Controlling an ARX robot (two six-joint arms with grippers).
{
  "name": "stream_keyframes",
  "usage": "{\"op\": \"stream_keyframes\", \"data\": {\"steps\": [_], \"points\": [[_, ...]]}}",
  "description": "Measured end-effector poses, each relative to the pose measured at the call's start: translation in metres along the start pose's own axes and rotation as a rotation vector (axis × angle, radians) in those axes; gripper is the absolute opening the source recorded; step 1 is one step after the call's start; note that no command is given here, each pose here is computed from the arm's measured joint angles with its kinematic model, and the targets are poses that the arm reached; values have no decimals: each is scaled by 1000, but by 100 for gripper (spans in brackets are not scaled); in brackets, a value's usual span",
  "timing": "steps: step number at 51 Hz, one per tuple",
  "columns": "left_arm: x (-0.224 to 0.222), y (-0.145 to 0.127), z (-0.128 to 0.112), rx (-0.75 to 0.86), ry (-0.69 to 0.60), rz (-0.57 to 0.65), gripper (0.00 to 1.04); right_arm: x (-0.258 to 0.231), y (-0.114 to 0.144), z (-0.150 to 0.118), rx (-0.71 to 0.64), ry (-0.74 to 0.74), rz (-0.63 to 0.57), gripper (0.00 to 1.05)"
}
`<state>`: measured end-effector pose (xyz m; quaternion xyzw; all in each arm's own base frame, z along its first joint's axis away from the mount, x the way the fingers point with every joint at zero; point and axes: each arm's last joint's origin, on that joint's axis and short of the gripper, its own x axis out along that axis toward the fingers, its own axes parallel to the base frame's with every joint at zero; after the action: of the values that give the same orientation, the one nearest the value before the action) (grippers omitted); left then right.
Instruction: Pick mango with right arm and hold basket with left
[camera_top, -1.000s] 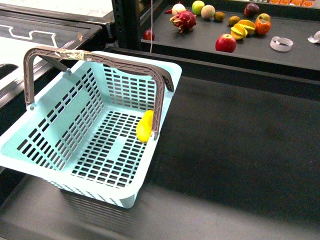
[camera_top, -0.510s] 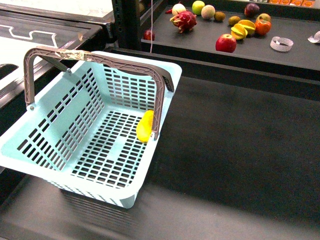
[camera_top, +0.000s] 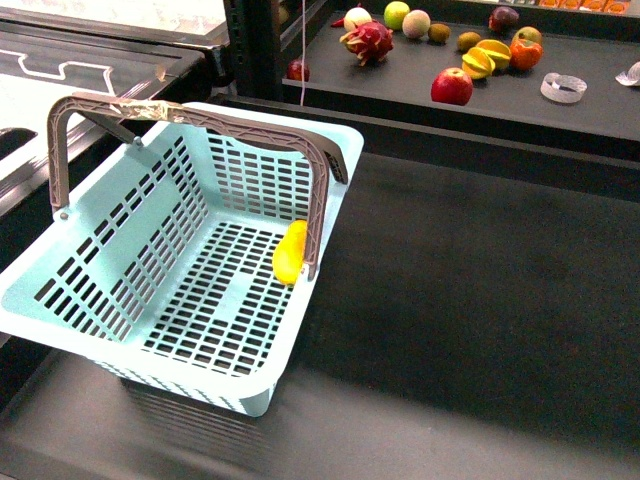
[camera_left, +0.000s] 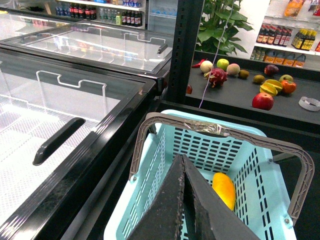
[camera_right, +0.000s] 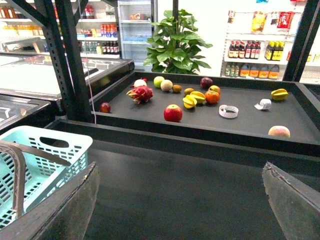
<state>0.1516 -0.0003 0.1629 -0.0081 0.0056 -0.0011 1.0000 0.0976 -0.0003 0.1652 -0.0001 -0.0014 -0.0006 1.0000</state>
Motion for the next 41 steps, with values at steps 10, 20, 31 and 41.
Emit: {"op": "stream_keyframes", "data": {"steps": [10,20,31,41], "points": [[-12,0,6,2,-18,0,2,0,0,0,0,0,0,97],[-21,0,9,5,-27,0,2,0,0,0,0,0,0,97],[-31,0,11,6,-35,0,2,0,0,0,0,0,0,97],[-37,0,11,6,-37,0,2,0,0,0,0,0,0,97]]}}
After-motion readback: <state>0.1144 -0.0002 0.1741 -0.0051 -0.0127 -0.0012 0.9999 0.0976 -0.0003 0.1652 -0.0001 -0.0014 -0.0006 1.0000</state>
